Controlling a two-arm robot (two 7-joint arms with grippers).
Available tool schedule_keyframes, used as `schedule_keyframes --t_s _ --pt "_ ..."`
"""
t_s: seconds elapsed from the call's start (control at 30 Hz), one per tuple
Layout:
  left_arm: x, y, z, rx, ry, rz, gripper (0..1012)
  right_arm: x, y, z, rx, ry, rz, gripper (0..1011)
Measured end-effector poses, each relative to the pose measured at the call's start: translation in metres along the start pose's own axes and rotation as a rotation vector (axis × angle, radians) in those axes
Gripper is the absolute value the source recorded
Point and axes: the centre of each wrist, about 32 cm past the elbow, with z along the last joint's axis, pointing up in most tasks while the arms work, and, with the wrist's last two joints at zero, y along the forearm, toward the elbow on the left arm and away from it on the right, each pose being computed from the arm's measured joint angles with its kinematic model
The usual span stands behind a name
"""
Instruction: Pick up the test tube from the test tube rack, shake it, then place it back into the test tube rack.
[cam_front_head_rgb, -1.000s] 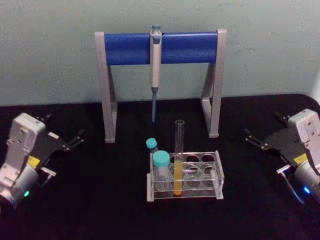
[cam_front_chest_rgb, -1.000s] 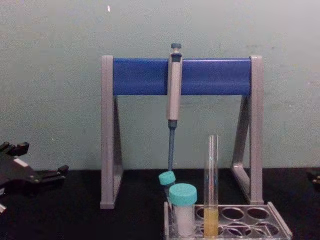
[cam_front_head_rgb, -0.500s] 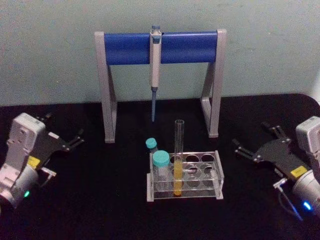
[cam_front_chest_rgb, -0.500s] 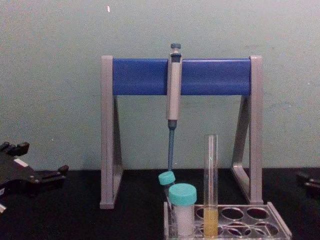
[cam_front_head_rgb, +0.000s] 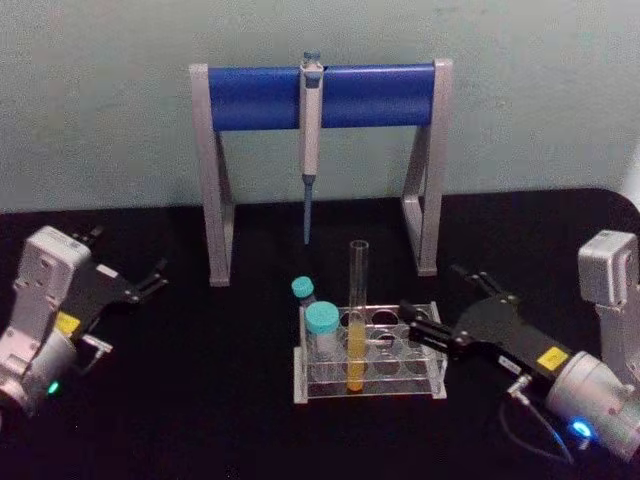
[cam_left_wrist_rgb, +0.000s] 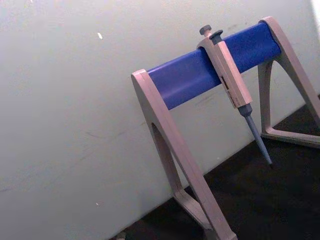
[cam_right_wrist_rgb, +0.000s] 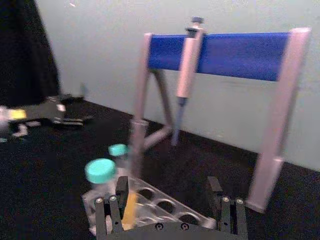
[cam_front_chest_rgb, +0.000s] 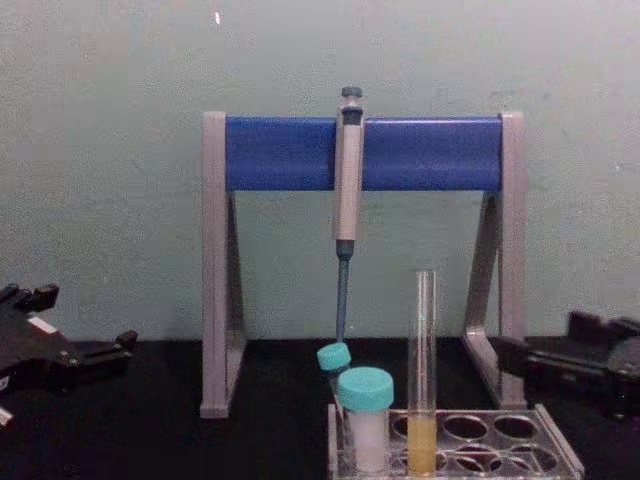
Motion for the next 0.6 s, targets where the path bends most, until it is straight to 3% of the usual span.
schedule_keyframes --t_s 0.2,0.6 --pt "0.0000 0.0000 0.0000 0.000 0.000 0.000 1001 -0.002 0.013 0.003 0.002 0.076 0.095 1000" --pt "0.0000 0.0000 0.0000 0.000 0.000 0.000 1001 0.002 0.041 0.004 -0.006 0.117 0.155 1000"
